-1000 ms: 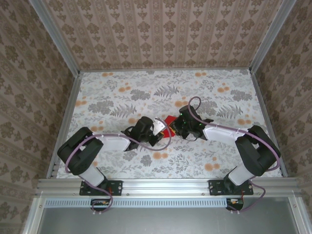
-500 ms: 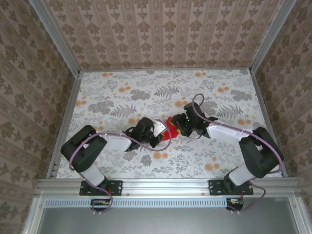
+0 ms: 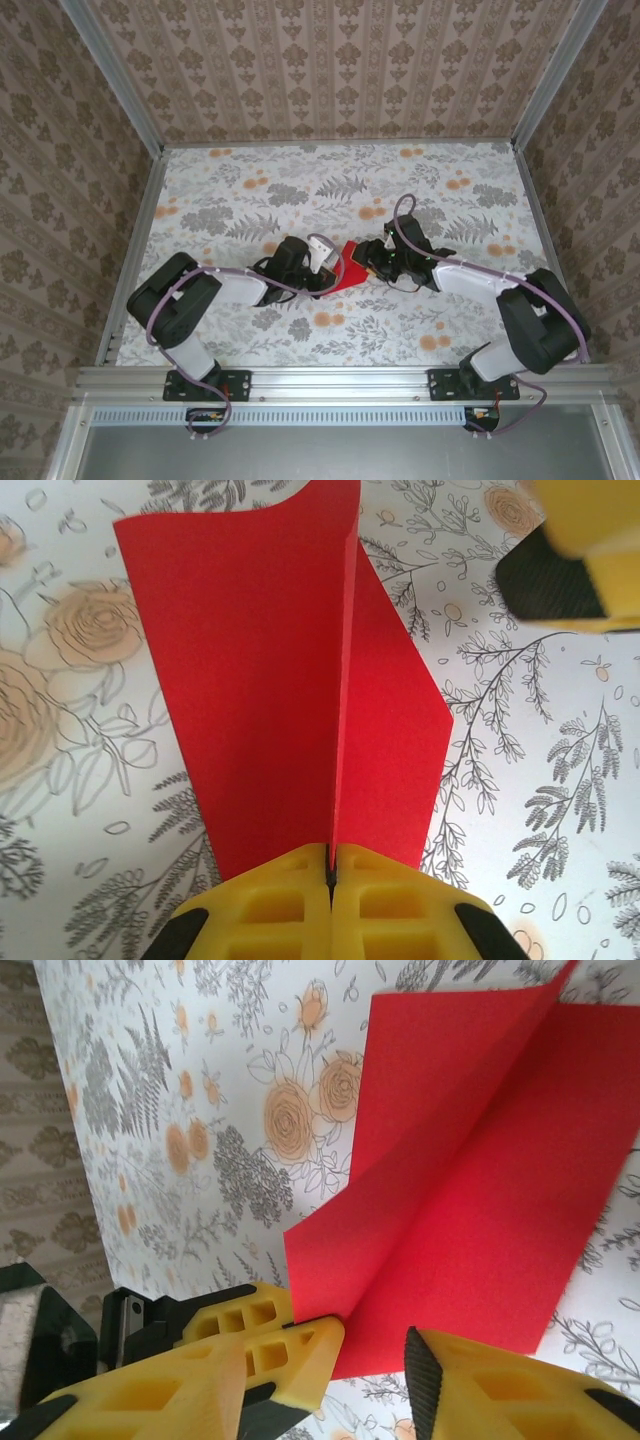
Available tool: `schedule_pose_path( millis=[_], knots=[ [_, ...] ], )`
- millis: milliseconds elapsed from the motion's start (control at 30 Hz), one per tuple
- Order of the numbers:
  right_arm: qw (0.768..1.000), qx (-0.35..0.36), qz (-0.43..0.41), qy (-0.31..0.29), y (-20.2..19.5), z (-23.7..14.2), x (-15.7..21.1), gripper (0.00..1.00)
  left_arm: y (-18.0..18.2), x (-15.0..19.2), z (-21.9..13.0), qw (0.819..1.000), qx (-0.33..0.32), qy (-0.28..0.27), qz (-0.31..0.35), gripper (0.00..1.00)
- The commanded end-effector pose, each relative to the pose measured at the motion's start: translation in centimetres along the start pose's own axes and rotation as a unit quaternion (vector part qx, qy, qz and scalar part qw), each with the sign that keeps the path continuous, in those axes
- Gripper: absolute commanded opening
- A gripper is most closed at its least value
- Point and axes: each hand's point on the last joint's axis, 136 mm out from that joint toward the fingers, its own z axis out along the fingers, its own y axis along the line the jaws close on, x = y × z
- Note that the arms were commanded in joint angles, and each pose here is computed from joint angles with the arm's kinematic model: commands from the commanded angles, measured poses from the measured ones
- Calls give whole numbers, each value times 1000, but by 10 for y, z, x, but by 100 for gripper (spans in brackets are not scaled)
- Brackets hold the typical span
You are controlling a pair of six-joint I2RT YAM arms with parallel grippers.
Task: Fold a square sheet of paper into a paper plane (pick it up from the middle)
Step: Fourth fold the wing at the center of the table.
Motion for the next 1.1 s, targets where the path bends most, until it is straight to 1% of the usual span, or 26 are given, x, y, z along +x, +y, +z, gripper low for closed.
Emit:
schedule_pose_path(
  millis=[0, 167, 300, 500, 733, 933, 1067],
  knots=[
    [999, -27, -24, 31, 7, 13, 9, 44, -3, 6, 4, 998, 23, 8, -54, 7],
    [999, -15, -26, 38, 2, 27, 11, 40, 0, 5, 5, 995, 26, 12, -92, 6],
    [999, -6, -26, 39, -5, 32, 11, 40, 3, 5, 6, 992, 32, 13, -125, 6],
    [999, -7, -28, 42, -5, 39, 9, 41, 2, 5, 10, 986, 50, 12, -158, 6],
    [998, 1, -28, 48, -9, 47, 9, 41, 3, 1, 8, 983, 64, 3, -173, 6],
    [998, 20, -24, 49, -19, 52, 9, 41, 3, 4, 8, 982, 65, 10, -179, 7],
    [998, 37, -17, 47, -27, 54, 8, 44, 1, 6, 10, 981, 71, 19, -181, 10]
  ],
)
